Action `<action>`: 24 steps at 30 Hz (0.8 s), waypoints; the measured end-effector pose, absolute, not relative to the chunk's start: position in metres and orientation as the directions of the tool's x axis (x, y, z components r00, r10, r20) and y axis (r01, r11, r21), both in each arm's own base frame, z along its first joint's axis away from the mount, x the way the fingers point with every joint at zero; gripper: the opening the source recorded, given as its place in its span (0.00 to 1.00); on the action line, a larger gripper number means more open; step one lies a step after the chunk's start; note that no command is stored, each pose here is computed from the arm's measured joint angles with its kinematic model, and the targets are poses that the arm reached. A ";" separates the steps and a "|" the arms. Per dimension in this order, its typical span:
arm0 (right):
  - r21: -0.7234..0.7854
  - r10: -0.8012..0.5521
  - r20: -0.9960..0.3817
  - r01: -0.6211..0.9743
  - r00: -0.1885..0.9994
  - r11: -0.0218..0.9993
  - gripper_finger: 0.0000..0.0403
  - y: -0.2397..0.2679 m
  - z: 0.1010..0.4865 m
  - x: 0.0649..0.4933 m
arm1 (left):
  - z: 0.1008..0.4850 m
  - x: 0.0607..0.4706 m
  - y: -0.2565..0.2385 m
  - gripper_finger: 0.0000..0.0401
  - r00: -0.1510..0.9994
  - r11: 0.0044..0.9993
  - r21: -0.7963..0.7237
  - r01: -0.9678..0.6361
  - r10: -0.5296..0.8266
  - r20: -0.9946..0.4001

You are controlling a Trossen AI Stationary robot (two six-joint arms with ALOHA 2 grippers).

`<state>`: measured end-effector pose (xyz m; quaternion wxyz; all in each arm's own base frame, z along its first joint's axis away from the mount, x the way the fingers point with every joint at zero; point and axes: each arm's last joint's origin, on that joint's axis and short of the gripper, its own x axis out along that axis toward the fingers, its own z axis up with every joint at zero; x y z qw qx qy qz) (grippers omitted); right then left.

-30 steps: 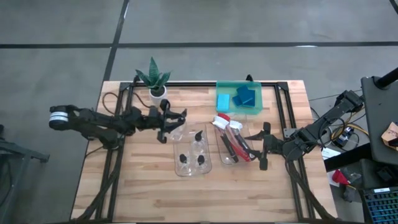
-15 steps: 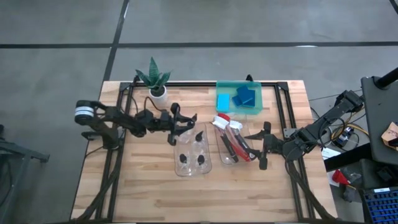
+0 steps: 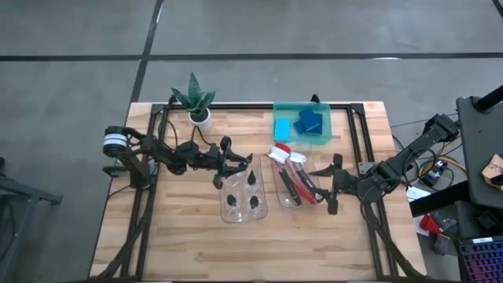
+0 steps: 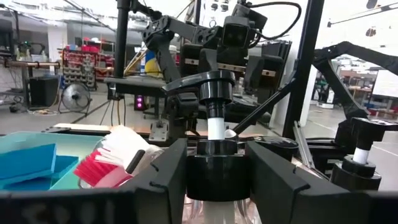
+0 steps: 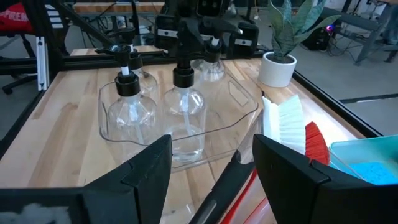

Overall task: Pick & Place Kitchen Sink Supplies
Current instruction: Put the transparent soap dispenser into the left transparent bin

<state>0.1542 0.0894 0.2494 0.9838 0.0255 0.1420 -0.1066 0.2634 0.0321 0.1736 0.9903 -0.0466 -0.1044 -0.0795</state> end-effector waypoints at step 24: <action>0.027 -0.202 -0.278 0.217 0.939 0.976 0.55 0.090 0.250 0.155 | 0.170 0.244 0.028 0.47 0.965 0.955 -0.205 0.216 -0.177 0.194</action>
